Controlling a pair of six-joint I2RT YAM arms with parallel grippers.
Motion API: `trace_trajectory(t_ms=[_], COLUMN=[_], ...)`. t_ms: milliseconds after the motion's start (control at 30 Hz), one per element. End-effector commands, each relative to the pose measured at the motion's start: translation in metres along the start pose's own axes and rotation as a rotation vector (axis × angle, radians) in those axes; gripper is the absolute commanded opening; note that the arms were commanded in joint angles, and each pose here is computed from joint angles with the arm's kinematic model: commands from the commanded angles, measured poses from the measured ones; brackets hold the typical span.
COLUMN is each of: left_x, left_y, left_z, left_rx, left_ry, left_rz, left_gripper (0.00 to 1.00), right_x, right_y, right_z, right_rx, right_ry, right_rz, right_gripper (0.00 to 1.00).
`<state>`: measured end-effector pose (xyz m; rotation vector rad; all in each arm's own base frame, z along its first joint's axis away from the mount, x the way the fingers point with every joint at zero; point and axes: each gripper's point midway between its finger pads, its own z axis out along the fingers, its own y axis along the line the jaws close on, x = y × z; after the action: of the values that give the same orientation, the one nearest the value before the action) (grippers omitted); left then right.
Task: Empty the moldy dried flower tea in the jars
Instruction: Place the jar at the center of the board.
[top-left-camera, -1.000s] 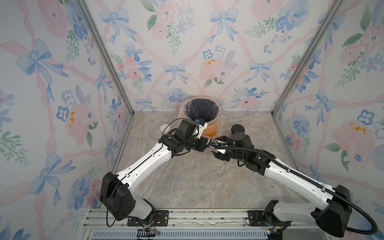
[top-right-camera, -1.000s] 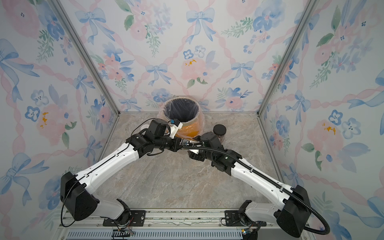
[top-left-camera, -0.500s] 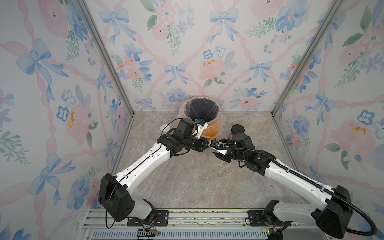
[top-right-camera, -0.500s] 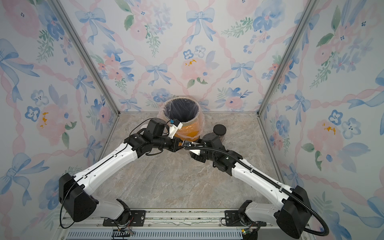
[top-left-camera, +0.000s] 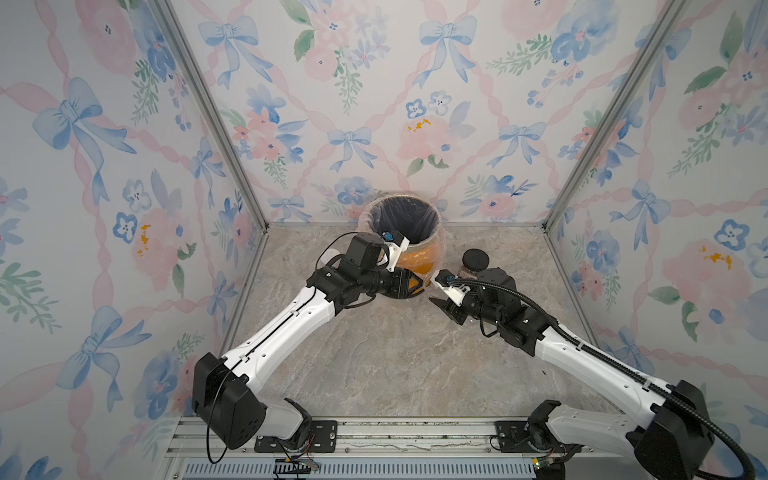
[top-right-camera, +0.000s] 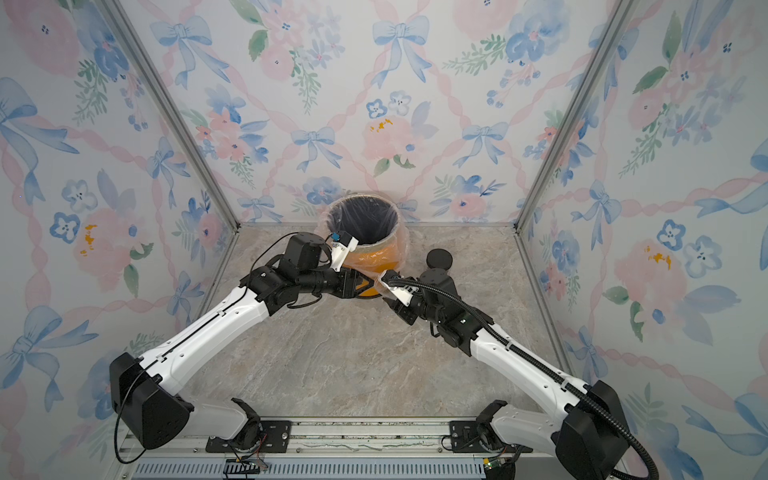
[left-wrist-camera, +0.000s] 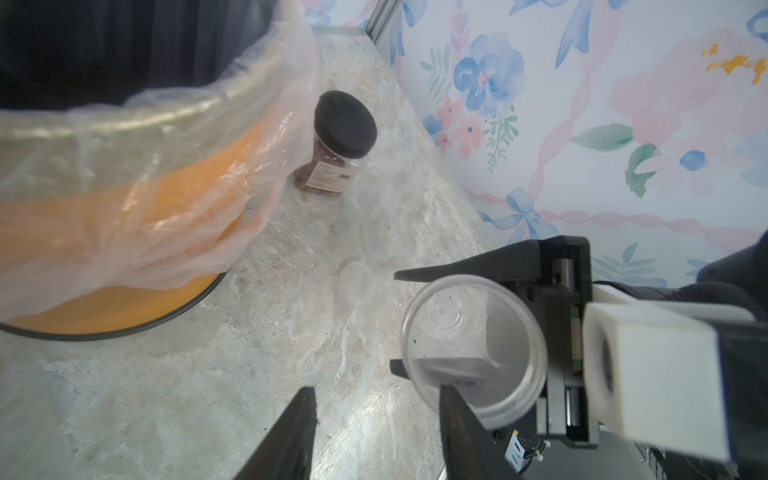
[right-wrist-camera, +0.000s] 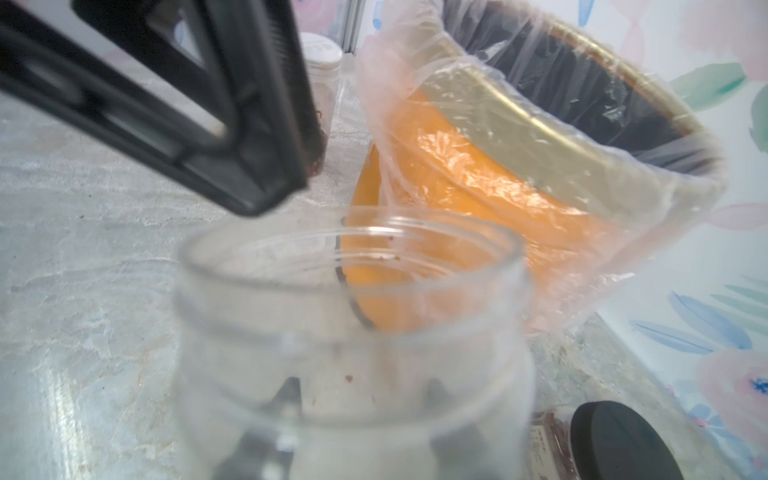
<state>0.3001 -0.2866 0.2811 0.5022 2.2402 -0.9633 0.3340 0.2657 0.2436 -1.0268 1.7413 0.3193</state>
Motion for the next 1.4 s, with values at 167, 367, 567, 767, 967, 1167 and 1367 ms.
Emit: trace_trajectory(t_ms=[167, 367, 567, 767, 967, 1167, 1367], left_x=[-0.023, -0.020, -0.017, -0.015, -0.013, -0.012, -0.025], left_y=[0.011, 0.016, 0.020, 0.022, 0.025, 0.026, 0.025], left_z=[-0.038, -0.038, -0.035, -0.034, -0.031, -0.030, -0.034], left_rx=[-0.092, -0.117, -0.125, -0.135, -0.139, -0.144, -0.158], left_ry=[-0.130, -0.132, -0.120, -0.118, -0.110, -0.106, -0.139], left_rz=[0.026, 0.040, 0.043, 0.053, 0.056, 0.064, 0.071], left_gripper=[0.77, 0.84, 0.84, 0.84, 0.84, 0.84, 0.84], right_x=[0.001, 0.034, 0.077, 0.112, 0.130, 0.123, 0.102], right_y=[-0.111, -0.183, -0.192, -0.177, -0.173, -0.171, -0.147], right_z=[-0.042, -0.062, -0.052, -0.040, -0.024, -0.011, 0.010], right_rx=[0.243, 0.411, 0.486, 0.514, 0.528, 0.481, 0.379], right_ry=[-0.298, -0.431, -0.467, -0.495, -0.453, -0.461, -0.445], right_rz=[0.392, 0.517, 0.488, 0.439, 0.417, 0.379, 0.300], right_gripper=[0.39, 0.38, 0.40, 0.42, 0.44, 0.49, 0.49])
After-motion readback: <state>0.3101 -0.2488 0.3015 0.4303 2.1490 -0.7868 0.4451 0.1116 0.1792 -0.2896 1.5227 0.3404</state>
